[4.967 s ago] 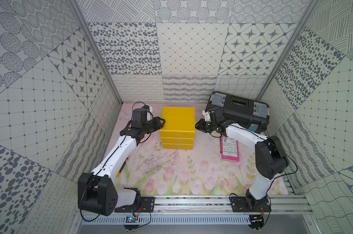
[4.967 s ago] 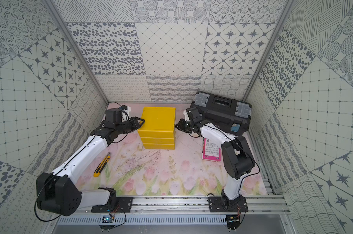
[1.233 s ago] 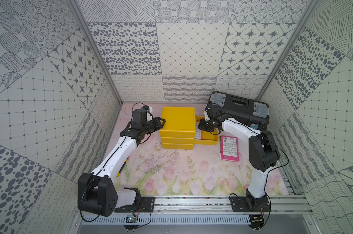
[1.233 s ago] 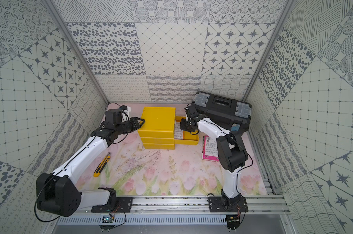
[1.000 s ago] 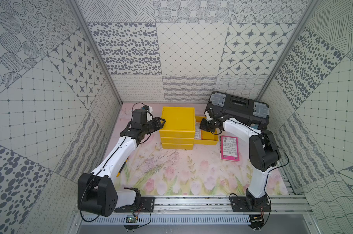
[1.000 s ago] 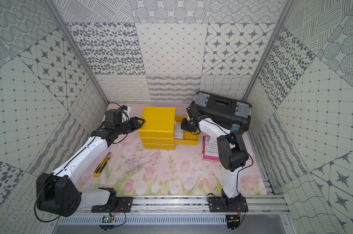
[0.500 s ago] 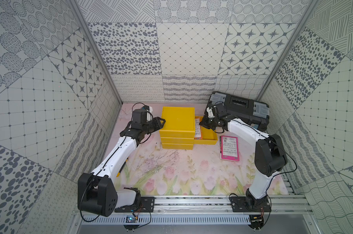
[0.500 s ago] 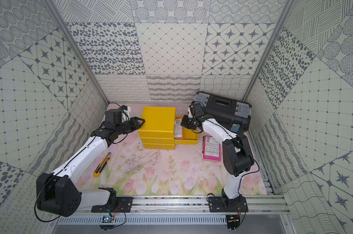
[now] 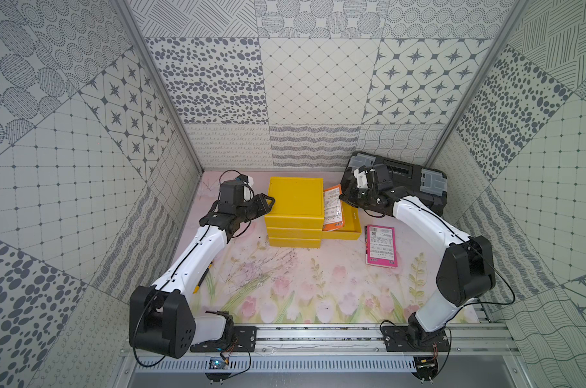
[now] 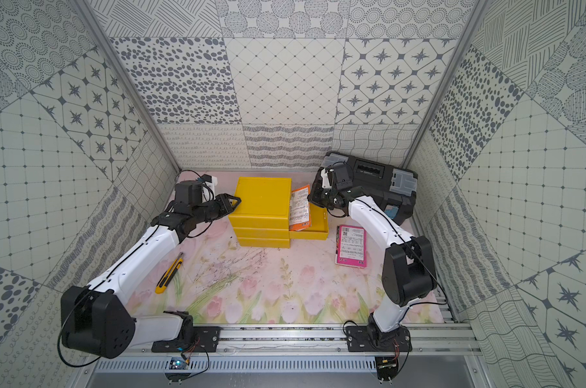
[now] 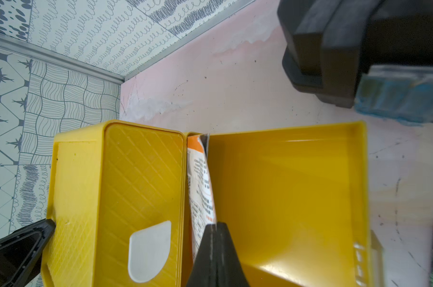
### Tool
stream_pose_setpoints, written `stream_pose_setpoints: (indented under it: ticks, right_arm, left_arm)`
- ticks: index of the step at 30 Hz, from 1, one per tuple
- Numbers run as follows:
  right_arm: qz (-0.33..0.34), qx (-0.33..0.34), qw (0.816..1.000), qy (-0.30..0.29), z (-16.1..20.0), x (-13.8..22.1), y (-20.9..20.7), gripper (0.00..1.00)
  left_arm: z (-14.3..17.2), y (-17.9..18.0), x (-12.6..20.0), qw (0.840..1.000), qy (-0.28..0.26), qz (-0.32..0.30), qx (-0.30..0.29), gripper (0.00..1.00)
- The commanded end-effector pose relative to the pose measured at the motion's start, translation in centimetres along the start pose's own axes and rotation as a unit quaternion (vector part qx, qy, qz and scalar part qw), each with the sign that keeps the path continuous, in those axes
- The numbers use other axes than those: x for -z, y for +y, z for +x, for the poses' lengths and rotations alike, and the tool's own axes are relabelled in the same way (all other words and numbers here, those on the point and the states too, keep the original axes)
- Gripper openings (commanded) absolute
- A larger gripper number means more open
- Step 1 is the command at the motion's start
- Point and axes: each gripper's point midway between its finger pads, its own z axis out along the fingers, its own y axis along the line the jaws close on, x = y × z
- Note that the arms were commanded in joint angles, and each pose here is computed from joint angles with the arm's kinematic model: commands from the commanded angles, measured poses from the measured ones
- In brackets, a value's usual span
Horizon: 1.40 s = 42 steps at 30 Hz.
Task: Take the seed bags out of the drawer
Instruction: Adjust the seed packet in the drawer.
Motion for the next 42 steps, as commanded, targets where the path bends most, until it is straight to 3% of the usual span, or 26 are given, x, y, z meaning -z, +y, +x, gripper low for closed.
stream_pose_setpoints:
  ticks: [1, 12, 17, 22, 34, 42]
  right_arm:
    - [-0.007, 0.015, 1.0, -0.018, -0.8, 1.4, 0.2, 0.0]
    - [0.011, 0.003, 0.999, 0.039, 1.5, -3.1, -2.8, 0.0]
    - [0.02, 0.009, 0.999, 0.041, 1.7, -3.8, -3.2, 0.26]
    - [0.031, 0.02, 0.999, 0.03, 1.3, -3.3, -3.3, 0.41]
    - [0.078, 0.057, 0.995, 0.033, 2.6, -3.5, -3.5, 0.42]
    - [0.152, 0.092, 0.984, 0.033, 2.9, -4.2, -4.8, 0.42]
  left_arm:
    - [9.0, 5.6, 0.9, 0.978, 0.172, -0.111, 0.047, 0.4]
    - [9.0, 5.5, 1.0, 0.978, 0.171, -0.11, 0.047, 0.4]
    - [9.1, 5.6, 0.9, 0.977, 0.173, -0.112, 0.048, 0.4]
    - [9.0, 5.6, 0.9, 0.977, 0.172, -0.113, 0.047, 0.4]
    - [9.0, 5.6, 1.0, 0.978, 0.17, -0.113, 0.047, 0.4]
    - [9.0, 5.5, 1.1, 0.978, 0.171, -0.113, 0.046, 0.4]
